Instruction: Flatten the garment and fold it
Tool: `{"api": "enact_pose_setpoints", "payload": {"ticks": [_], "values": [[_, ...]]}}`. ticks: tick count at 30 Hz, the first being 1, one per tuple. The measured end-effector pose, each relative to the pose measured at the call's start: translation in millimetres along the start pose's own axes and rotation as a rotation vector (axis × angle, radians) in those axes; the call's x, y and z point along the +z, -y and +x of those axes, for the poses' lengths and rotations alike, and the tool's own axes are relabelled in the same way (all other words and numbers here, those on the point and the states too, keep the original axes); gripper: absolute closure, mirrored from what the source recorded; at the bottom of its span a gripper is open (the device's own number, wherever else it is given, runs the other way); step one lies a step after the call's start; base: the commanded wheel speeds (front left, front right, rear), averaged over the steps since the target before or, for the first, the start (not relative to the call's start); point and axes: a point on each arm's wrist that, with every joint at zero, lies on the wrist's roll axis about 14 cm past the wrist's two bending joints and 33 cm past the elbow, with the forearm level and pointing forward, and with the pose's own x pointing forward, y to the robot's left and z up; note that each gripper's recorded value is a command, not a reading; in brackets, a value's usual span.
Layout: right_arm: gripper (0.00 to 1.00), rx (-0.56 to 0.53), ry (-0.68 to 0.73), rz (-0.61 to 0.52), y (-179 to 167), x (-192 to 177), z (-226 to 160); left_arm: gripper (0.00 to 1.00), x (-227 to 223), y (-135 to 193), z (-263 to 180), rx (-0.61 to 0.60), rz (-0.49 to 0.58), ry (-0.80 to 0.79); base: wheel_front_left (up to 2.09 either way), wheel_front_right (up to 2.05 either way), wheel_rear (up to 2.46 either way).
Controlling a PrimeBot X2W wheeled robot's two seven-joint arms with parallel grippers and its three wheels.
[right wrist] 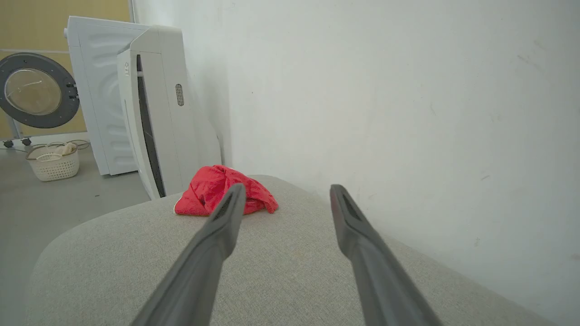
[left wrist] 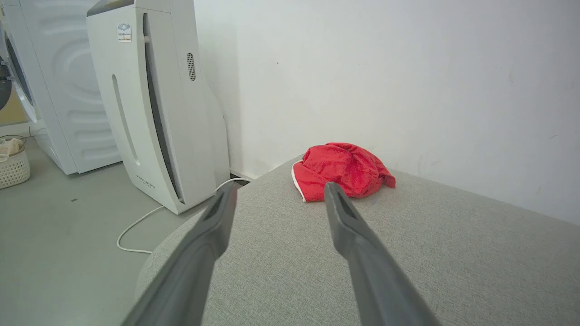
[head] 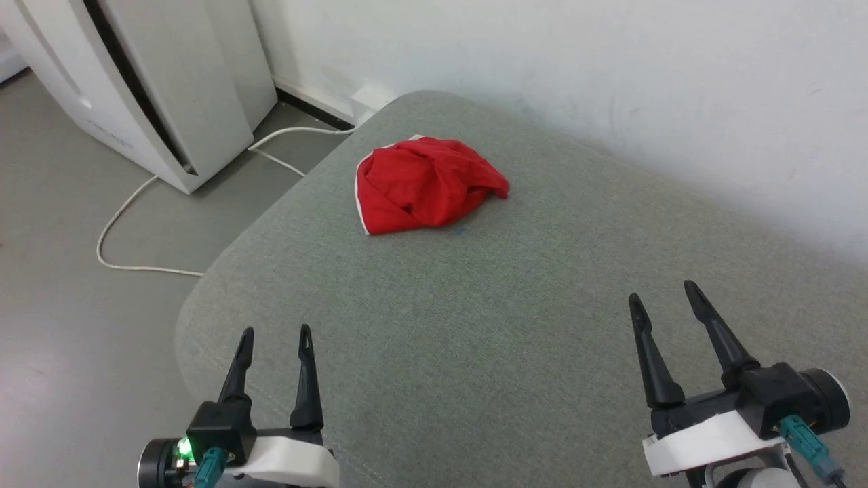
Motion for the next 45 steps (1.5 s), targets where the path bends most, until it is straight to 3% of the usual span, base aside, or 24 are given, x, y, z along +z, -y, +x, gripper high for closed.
{"api": "enact_pose_setpoints", "payload": {"ticks": [19,25,35,45], "values": [[0.0,-0.006,-0.015,0.001,2.3,-6.8,-2.4,0.0,-2.0,6.9,2.5,-0.013,-0.001,-0.008,0.0,0.0,0.0],[0.0,0.004,-0.03,-0.013,0.9,-13.7,-4.6,0.0,-5.6,18.4,14.1,-0.067,0.009,-0.02,0.0,0.0,0.0],[0.0,0.008,-0.068,-0.036,19.5,-35.7,-13.5,0.0,-24.8,51.7,101.4,-0.223,0.096,-0.132,0.0,0.0,0.0],[0.0,-0.07,-0.055,-0.038,65.6,-49.0,-16.7,0.0,-67.8,79.0,197.2,-0.337,0.25,-0.448,0.0,0.0,0.0]]}}
